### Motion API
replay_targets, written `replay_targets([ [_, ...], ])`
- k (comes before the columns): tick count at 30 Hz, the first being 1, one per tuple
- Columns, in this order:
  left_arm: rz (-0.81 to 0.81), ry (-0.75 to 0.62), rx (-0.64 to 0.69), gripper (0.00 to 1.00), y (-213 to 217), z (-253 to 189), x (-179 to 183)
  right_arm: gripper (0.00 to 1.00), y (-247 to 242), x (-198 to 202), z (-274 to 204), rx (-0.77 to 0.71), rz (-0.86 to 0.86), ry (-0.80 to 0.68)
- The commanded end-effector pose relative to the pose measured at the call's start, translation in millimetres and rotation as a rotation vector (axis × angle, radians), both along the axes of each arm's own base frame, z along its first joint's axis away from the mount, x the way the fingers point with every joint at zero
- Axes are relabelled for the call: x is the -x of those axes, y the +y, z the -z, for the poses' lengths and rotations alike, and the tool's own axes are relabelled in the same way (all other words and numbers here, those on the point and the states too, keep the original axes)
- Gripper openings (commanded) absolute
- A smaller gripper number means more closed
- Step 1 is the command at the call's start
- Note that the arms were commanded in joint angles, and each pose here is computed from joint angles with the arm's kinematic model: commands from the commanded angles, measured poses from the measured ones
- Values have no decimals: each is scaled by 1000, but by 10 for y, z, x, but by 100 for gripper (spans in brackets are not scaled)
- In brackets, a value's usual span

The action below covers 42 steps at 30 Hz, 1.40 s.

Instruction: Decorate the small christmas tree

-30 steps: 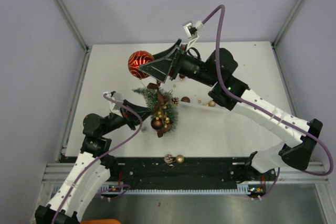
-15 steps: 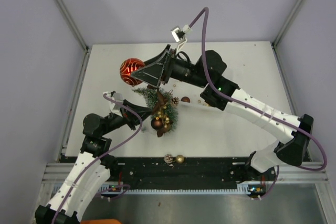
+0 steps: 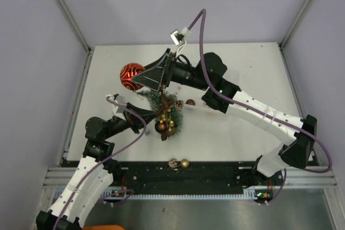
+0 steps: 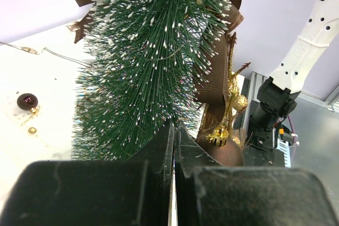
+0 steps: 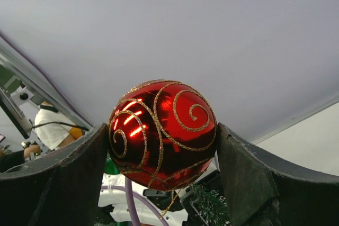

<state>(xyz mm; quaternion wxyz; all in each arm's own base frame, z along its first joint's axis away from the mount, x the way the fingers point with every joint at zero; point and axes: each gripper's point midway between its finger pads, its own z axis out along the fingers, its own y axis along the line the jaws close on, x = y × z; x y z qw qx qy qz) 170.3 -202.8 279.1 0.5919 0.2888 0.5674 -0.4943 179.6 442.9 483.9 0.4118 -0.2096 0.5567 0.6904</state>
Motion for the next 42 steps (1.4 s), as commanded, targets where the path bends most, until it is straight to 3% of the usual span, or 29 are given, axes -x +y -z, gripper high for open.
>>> replay_targets([
  [1, -9, -69, 23, 0, 12, -130, 19, 49, -41, 128, -310, -72, -19, -45],
  [42, -8, -60, 28, 0, 19, -130, 42, 45, -301, 2, -229, -23, 97, -71],
])
